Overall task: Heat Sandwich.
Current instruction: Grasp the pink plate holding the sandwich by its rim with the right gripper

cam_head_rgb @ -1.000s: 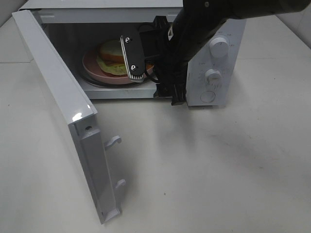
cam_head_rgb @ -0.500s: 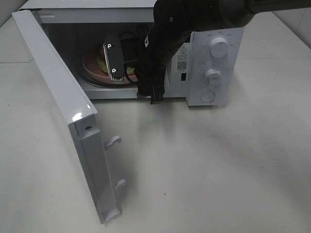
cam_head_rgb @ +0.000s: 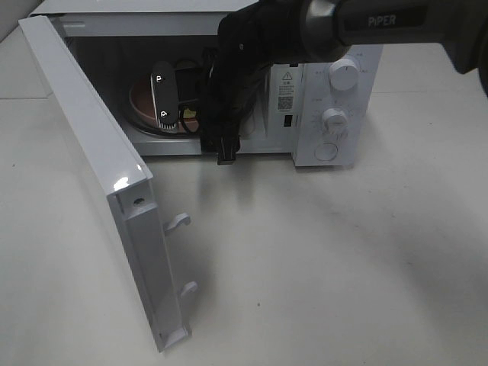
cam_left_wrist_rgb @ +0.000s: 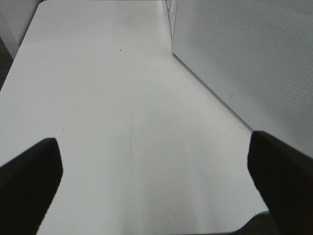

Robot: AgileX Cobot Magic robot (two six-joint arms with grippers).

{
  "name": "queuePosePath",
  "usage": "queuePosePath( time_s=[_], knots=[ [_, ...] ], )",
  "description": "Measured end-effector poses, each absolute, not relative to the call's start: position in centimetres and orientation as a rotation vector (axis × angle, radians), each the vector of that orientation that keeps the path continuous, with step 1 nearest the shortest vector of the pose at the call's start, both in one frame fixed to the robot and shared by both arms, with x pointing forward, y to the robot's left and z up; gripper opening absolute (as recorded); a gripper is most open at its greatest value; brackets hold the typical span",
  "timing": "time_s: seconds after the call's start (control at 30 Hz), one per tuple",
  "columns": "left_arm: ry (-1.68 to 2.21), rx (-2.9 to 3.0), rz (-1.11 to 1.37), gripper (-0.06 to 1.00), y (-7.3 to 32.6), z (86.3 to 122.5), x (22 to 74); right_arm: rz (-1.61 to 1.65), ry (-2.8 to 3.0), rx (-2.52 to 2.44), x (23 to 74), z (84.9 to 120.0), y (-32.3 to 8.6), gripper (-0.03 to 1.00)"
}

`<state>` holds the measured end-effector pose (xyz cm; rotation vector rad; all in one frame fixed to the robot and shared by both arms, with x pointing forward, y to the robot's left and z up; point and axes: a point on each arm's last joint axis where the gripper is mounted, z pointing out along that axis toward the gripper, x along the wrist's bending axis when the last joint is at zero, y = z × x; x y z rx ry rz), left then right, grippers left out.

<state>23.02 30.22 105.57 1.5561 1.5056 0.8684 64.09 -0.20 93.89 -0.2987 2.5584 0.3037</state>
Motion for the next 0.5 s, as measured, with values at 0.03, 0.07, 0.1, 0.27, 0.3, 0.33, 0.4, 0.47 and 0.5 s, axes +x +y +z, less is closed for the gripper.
queuePosePath(
  time_s=[0.03, 0.07, 0.1, 0.27, 0.3, 0.33, 0.4, 0.47, 0.5],
  knots=[
    [1.506, 1.556, 0.868, 0.97, 30.2, 105.6, 23.0, 0.304, 2.558, -0.297, 64.3, 93.8, -0.1, 0.77],
    [1.506, 1.556, 0.868, 0.97, 30.2, 105.6, 23.0, 0.309, 2.563, -0.275, 64.6, 93.3, 0.2, 0.77],
    [1.506, 1.556, 0.868, 0.97, 30.2, 105.6, 23.0, 0.309, 2.566, -0.270, 64.7, 93.1, 0.3, 0.77],
    [1.511, 1.560, 0.889, 0.97, 30.4, 105.6, 23.0, 0.303, 2.590, -0.249, 65.0, 91.6, 0.5, 0.77],
    [1.512, 1.560, 0.893, 0.97, 30.4, 105.6, 23.0, 0.297, 2.598, -0.250, 65.0, 91.2, 0.5, 0.76],
    [1.512, 1.560, 0.893, 0.97, 30.4, 105.6, 23.0, 0.297, 2.598, -0.250, 65.0, 91.2, 0.5, 0.76],
    [1.514, 1.562, 0.901, 0.97, 30.5, 105.6, 23.0, 0.288, 2.608, -0.252, 65.0, 90.6, 0.5, 0.72],
    [1.514, 1.562, 0.901, 0.97, 30.5, 105.6, 23.0, 0.288, 2.603, -0.256, 65.1, 90.6, 0.5, 0.65],
    [1.514, 1.562, 0.901, 0.97, 30.5, 105.6, 23.0, 0.288, 2.603, -0.256, 65.1, 90.6, 0.5, 0.65]
  ],
)
